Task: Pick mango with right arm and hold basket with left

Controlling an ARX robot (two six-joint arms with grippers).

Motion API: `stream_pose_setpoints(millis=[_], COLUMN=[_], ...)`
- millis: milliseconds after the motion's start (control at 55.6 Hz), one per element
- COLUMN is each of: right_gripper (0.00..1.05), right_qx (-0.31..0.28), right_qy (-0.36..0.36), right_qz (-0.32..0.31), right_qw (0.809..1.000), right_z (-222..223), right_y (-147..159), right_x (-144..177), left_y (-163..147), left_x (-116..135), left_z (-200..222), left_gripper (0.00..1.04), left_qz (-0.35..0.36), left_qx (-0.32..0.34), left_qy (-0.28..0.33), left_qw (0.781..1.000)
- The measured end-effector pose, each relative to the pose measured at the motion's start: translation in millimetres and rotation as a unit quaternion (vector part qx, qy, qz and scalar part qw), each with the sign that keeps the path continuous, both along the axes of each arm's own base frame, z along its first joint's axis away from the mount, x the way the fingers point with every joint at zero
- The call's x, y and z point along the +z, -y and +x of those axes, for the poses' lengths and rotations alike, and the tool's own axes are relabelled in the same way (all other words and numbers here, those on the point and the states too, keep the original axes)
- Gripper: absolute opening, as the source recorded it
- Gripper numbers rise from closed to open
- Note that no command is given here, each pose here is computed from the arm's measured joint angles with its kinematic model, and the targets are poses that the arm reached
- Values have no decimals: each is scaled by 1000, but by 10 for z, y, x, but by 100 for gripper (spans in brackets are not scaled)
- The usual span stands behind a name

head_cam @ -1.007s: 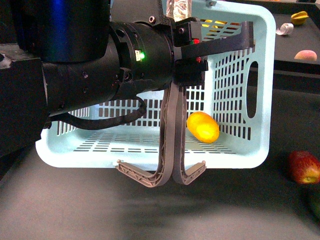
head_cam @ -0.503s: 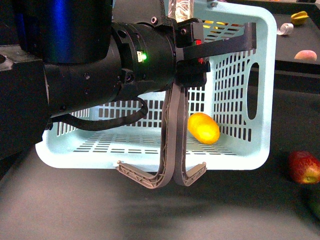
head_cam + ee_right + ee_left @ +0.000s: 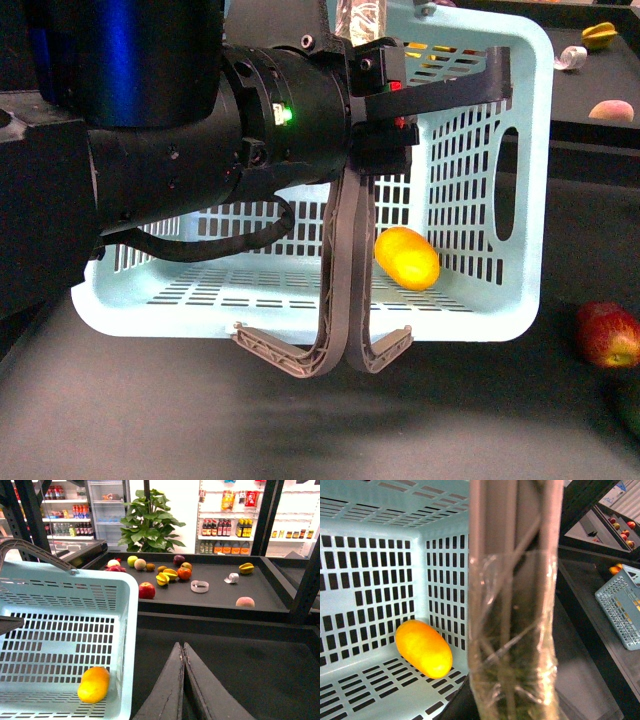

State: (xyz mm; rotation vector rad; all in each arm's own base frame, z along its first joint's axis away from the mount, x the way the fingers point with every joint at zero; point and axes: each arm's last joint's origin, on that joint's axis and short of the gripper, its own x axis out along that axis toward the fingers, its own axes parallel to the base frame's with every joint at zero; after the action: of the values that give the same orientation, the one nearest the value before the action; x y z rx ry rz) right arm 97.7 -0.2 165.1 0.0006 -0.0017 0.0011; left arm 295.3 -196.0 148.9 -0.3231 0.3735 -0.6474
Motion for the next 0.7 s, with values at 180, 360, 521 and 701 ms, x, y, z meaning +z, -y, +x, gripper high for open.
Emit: stream_pose_setpoints(millis=[180, 360, 521, 701], right_gripper=[2, 2, 2, 26], right_qx=[0, 0, 0, 0], right_qy=[0, 0, 0, 0], right_qz=[0, 0, 0, -1], right_qw=[1000, 1000, 1000, 1000], right_z=[0, 0, 0, 0], right_y=[0, 0, 0, 0], right_x=[0, 0, 0, 0], left_y=[-2, -2, -2, -3], left_x=[0, 0, 0, -1], left_z=[1, 2, 1, 1], left_gripper=[6, 6, 6, 6], left_qz=[0, 0, -1, 0], left_qx=[0, 1, 1, 1], left_qy=[0, 0, 0, 0], left_qw=[1000, 1000, 1000, 1000])
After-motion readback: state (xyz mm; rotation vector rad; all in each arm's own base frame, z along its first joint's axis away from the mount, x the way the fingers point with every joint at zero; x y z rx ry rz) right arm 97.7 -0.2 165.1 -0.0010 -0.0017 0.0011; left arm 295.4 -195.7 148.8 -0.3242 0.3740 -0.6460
